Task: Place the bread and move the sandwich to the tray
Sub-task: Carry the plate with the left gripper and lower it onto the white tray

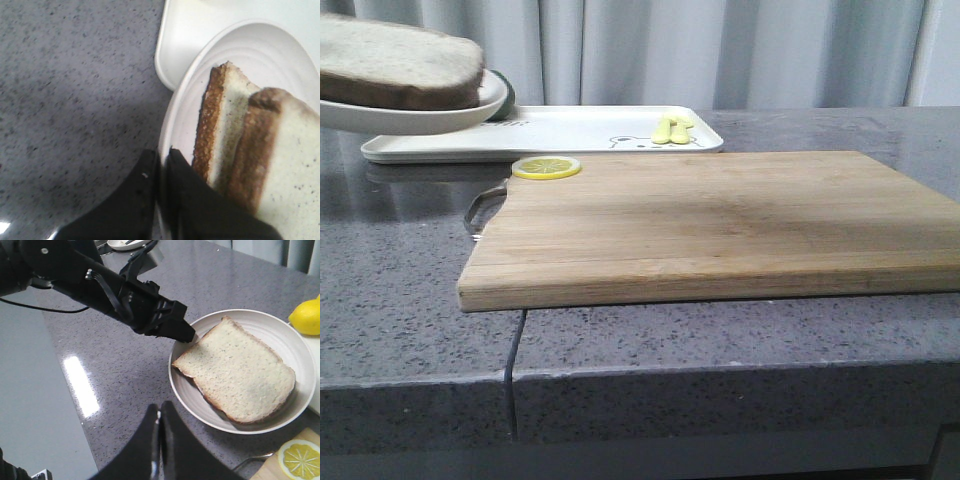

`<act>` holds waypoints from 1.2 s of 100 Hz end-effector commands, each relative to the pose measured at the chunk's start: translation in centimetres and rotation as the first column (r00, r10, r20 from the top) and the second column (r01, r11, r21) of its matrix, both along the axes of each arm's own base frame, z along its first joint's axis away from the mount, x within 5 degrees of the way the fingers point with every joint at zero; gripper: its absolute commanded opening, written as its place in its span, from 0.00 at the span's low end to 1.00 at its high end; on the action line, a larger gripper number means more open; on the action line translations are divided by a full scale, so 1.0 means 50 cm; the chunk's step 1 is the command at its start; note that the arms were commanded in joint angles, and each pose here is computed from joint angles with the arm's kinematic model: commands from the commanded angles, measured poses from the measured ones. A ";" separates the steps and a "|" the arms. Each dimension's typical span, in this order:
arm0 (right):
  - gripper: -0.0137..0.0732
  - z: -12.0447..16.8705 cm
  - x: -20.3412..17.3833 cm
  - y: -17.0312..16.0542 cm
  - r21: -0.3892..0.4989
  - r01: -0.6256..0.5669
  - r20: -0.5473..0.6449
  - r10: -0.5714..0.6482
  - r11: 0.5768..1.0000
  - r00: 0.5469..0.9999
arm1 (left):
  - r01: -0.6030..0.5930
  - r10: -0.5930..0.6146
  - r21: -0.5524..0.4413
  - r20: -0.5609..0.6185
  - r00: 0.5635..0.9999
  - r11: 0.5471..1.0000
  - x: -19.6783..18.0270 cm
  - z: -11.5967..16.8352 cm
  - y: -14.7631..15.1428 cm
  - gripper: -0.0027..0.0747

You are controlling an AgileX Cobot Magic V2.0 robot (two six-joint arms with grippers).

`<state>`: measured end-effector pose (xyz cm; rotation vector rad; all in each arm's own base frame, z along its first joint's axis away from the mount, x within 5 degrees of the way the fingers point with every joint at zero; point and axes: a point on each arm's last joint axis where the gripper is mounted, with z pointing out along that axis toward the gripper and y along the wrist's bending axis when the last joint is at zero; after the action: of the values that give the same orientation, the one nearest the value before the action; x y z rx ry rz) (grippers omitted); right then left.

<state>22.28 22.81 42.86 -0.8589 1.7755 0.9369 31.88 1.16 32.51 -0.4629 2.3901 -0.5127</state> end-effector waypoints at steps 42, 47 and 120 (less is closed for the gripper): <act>0.08 0.058 -0.136 -0.134 0.142 0.097 0.167 -0.121 0.985 0.979 | 0.148 -0.119 -0.119 0.220 0.968 0.982 0.220 0.050 -0.159 0.01; 0.08 0.056 -0.143 -0.140 0.144 0.101 0.175 -0.126 0.984 0.977 | 0.148 -0.119 -0.121 0.219 0.968 0.982 0.244 0.039 -0.161 0.01; 0.08 0.046 -0.155 -0.153 0.119 0.108 0.201 -0.130 0.987 0.971 | 0.075 -0.052 -0.119 0.183 0.982 0.990 0.349 -0.067 -0.124 0.07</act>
<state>14.93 15.91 43.45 -0.8020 1.6422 0.8292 49.61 -5.57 24.88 -0.3564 2.3513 -0.6636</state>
